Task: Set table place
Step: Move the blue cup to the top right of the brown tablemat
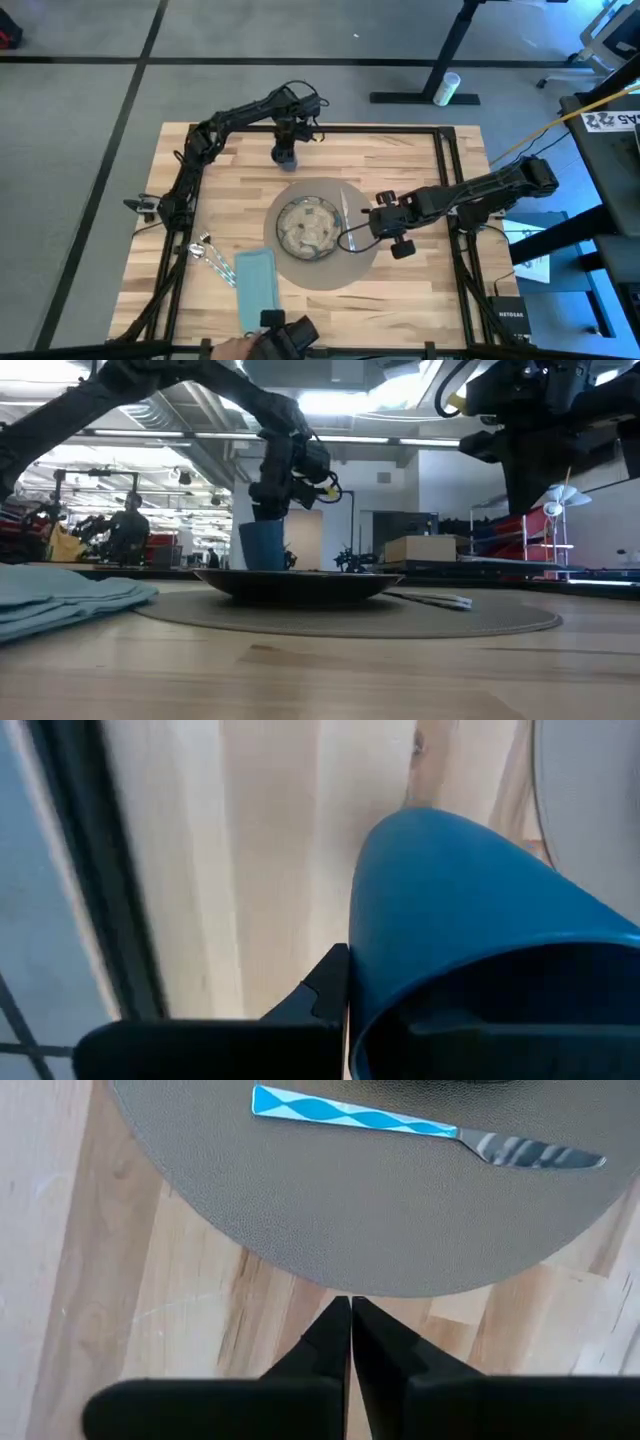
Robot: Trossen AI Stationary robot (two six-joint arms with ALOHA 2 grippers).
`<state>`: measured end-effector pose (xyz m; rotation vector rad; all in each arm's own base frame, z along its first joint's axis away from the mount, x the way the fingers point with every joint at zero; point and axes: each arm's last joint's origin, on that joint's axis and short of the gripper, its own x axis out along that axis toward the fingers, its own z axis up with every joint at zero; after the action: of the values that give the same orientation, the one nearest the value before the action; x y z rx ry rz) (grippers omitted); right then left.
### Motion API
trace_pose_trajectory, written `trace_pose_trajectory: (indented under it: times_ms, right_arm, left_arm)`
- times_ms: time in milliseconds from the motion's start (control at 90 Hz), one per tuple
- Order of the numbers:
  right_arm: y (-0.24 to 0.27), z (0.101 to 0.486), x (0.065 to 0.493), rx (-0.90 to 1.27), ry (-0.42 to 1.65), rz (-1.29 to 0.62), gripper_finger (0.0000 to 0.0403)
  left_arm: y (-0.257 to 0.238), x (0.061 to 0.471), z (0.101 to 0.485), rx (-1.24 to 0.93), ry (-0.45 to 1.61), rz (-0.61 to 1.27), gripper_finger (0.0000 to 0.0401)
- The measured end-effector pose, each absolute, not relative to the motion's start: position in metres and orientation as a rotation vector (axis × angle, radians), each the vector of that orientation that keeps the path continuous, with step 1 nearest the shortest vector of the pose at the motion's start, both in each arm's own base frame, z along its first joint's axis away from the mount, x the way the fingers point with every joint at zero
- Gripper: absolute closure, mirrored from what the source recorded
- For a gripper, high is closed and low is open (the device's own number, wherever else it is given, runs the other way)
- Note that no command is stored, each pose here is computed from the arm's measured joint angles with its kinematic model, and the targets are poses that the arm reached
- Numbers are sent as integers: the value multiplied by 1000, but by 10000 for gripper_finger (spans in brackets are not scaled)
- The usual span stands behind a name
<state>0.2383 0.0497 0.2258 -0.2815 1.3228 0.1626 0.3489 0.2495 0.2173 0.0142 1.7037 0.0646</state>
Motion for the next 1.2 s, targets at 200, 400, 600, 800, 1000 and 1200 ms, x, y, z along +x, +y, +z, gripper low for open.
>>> trace_pose_trajectory:
  times_ms: [200,400,600,800,1000,1200]
  right_arm:
    - [50,226,238,-282,1324,163,403]
    - [50,226,238,-283,1324,165,403]
    - [50,226,238,-290,1324,181,403]
    - [50,226,238,-294,1323,183,403]
    - [50,226,238,-301,1322,177,403]
    - [50,226,239,-304,1317,178,403]
  left_arm:
    - [246,355,205,42,1754,58,401]
    - [243,360,207,48,1747,101,385]
    - [243,360,207,20,1740,137,351]
    - [242,360,207,-17,1744,174,316]
    - [235,361,208,-16,1771,152,288]
    - [229,360,221,-3,1751,158,272]
